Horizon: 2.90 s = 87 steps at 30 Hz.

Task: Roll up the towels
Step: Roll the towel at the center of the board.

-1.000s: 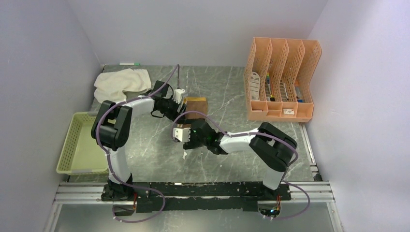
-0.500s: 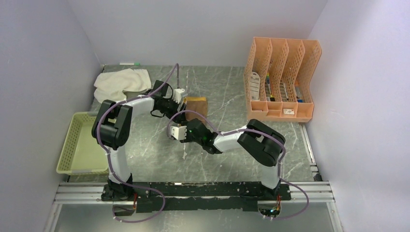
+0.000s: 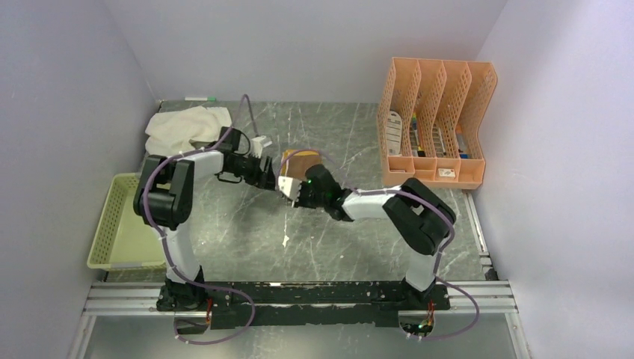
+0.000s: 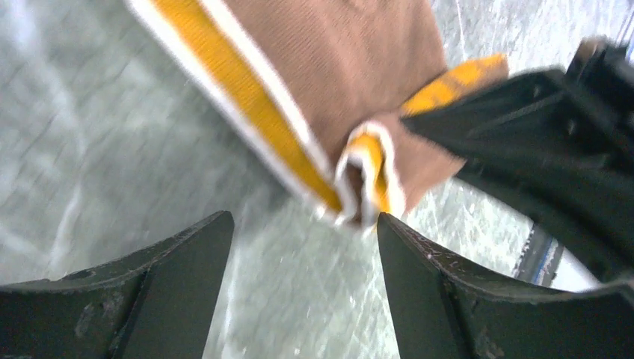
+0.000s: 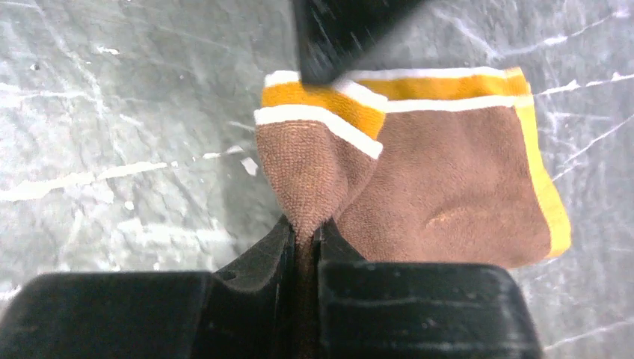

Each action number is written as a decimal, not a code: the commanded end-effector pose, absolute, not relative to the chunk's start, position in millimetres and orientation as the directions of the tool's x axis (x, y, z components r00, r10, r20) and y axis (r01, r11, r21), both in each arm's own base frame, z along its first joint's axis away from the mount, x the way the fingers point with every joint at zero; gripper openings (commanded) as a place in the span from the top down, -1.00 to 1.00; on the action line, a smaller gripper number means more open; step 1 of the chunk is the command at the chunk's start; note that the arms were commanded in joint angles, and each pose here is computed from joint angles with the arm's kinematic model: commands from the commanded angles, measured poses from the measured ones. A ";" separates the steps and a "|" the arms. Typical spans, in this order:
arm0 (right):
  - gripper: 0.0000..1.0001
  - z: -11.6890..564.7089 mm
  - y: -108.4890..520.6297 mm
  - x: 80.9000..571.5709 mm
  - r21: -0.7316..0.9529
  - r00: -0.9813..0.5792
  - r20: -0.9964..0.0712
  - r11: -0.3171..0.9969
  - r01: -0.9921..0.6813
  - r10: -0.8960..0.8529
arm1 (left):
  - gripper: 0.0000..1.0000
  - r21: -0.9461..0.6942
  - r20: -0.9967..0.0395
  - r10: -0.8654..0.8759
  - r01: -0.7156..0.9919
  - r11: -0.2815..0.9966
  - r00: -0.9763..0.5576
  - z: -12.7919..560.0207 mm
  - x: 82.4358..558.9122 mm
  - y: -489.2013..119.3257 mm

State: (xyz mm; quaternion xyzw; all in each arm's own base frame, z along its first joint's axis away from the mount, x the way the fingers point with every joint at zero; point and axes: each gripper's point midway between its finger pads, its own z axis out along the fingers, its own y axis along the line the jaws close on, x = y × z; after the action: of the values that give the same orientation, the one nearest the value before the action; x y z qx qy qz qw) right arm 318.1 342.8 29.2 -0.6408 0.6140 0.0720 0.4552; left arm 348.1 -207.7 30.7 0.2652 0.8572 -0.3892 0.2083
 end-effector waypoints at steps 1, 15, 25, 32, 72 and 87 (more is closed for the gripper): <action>1.00 45.9 344.5 291.7 -0.231 0.112 -0.798 0.128 -0.965 -0.592 | -0.67 -0.636 -0.578 0.159 0.564 0.526 -0.800 63.7 346.2 -190.9; 0.88 51.0 355.2 258.4 0.493 -0.375 -0.756 -0.089 -0.866 -0.536 | -0.72 -0.354 -0.767 0.351 0.810 0.467 -0.537 117.3 300.5 -211.4; 0.75 28.8 344.4 244.6 0.655 -0.516 -0.673 -0.103 -0.749 -0.530 | -0.68 -0.353 -0.663 0.434 0.766 0.537 -0.610 65.0 302.1 -201.3; 0.68 28.0 339.7 256.5 0.698 -0.592 -0.658 -0.083 -0.711 -0.466 | -0.68 -0.343 -0.660 0.481 0.801 0.491 -0.577 52.5 287.4 -211.4; -0.98 4.1 378.8 299.5 0.672 -0.610 -0.593 0.095 -0.735 -0.526 | -0.63 -0.266 -0.476 0.446 0.608 0.748 -0.757 -12.3 315.6 -180.0; -1.00 34.2 315.4 370.4 0.587 -0.744 -0.619 0.480 -0.652 -0.253 | -0.62 -0.307 -0.443 0.418 0.572 0.760 -0.793 -20.6 310.6 -182.9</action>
State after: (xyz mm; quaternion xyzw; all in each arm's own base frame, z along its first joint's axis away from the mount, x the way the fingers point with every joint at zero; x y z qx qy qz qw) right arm 319.3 352.5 49.8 -0.3379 0.7590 0.5333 0.1589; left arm 329.5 -203.7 21.4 0.2856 0.8916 -0.2611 0.2350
